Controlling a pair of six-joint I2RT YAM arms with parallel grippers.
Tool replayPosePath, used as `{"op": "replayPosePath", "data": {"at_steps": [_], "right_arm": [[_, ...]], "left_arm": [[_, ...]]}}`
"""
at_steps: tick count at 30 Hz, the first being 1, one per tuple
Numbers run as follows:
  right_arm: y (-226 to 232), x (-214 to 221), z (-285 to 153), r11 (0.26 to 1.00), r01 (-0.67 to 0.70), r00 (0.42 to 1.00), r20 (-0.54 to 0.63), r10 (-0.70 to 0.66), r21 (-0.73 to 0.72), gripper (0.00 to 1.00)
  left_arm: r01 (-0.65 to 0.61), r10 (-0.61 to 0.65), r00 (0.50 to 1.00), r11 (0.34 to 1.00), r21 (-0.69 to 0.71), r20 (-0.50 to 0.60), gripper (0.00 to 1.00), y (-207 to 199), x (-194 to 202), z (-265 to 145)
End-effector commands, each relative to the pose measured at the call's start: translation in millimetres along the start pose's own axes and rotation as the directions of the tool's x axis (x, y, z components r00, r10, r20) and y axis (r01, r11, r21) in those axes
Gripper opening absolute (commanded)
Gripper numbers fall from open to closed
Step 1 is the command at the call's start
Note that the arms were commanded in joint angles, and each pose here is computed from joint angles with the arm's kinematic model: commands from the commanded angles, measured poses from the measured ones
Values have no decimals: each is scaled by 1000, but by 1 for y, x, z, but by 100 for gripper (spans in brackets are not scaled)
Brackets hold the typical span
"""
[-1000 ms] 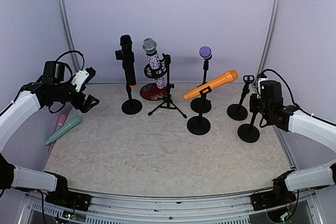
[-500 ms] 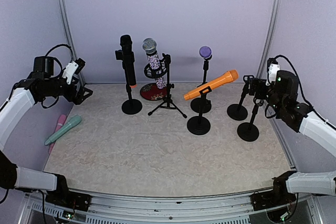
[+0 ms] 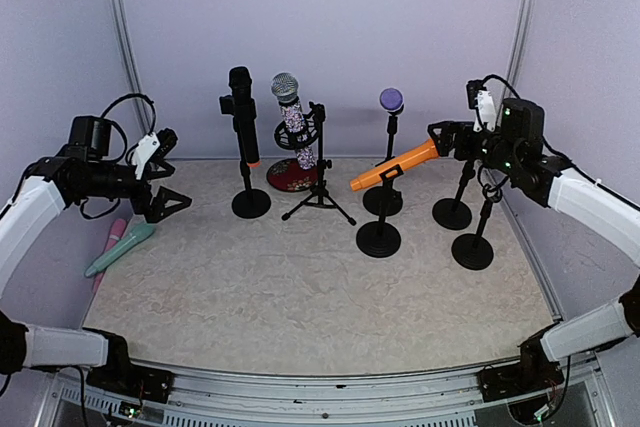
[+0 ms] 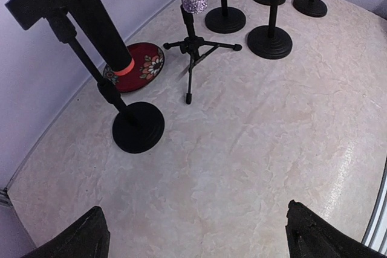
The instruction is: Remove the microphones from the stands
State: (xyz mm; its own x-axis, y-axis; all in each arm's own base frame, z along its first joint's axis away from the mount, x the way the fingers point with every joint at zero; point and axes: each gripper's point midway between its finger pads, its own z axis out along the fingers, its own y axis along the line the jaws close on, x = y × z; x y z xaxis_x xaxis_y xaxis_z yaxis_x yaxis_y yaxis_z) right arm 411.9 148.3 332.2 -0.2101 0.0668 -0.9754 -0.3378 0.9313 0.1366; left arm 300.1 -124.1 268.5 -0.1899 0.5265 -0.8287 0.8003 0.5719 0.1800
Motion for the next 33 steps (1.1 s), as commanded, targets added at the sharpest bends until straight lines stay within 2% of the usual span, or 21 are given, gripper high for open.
{"op": "replayPosePath", "data": {"at_steps": [1, 5, 14, 24, 28, 33], "right_arm": [[17, -1, 10, 992, -48, 999, -25, 45, -114, 100], [32, 5, 4, 975, -88, 996, -36, 83, -204, 100], [46, 18, -34, 943, -183, 983, -33, 181, -278, 87], [80, 24, -66, 916, -160, 987, -53, 152, -369, 81], [70, 34, -70, 937, -144, 990, -61, 131, -317, 81], [40, 30, -74, 988, -42, 999, 3, 43, -150, 84]], "left_arm": [[-4, 7, 1000, 993, 119, -31, 99, -29, 15, 8], [-20, 28, 998, 990, 142, -57, 99, -38, 20, 14], [-52, 64, 995, 987, 152, -72, 99, -44, 22, 24], [-63, 79, 992, 985, 161, -99, 99, -48, 25, 31], [-64, 80, 992, 985, 161, -100, 99, -48, 24, 31], [-55, 77, 990, 983, 176, -118, 99, -50, 28, 33]]}}
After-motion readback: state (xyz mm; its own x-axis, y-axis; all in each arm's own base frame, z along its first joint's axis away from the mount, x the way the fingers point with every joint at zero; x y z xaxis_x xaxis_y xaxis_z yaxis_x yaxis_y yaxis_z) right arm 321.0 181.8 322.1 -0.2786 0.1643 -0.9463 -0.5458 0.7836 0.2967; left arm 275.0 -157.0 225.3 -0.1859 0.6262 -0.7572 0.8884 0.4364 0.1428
